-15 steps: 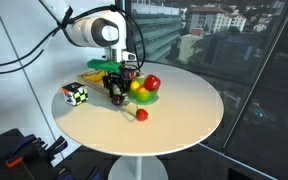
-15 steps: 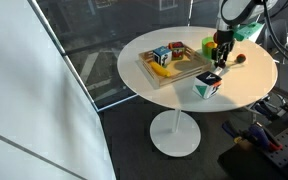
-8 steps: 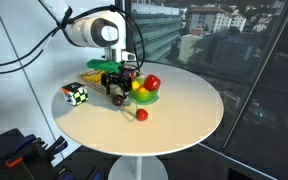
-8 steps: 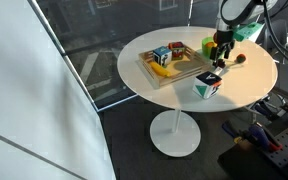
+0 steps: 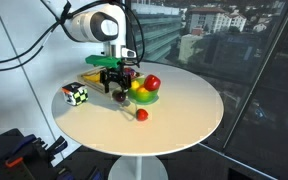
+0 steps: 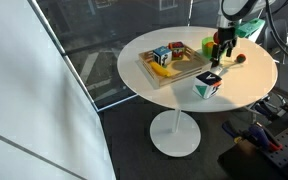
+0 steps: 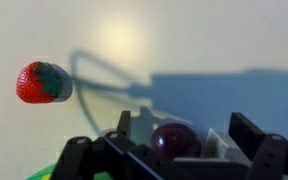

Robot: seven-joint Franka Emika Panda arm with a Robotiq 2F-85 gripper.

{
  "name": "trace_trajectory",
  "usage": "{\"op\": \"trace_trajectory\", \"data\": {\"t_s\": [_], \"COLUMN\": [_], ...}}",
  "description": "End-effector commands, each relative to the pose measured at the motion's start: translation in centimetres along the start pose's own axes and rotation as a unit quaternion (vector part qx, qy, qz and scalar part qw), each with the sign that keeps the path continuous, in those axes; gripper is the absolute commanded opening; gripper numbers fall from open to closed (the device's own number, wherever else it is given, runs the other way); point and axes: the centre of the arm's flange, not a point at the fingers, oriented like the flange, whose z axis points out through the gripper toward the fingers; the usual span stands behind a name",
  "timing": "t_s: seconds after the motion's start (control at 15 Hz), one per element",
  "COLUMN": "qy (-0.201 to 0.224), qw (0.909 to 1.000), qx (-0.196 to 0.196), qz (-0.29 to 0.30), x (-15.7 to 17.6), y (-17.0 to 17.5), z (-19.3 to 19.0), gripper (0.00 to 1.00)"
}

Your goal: Put the banana on the tray, remove the black and white dice from the tray, put it on the table and then put the plum plush toy on the table

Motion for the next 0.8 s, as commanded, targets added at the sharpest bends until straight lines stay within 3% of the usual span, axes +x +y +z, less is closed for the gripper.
{"op": "trace_trajectory", "data": {"t_s": [0.0,0.73], "qy": [0.003,-0.013], "qw": [1.0,0.9999], "qx": [0.0,-0.004], "qz": [0.007,0.005], "x": [-0.8,-3.4], "y": [0.0,-0.8], "z": [-2.9,-8.3], "gripper": [1.0,1.0]}}
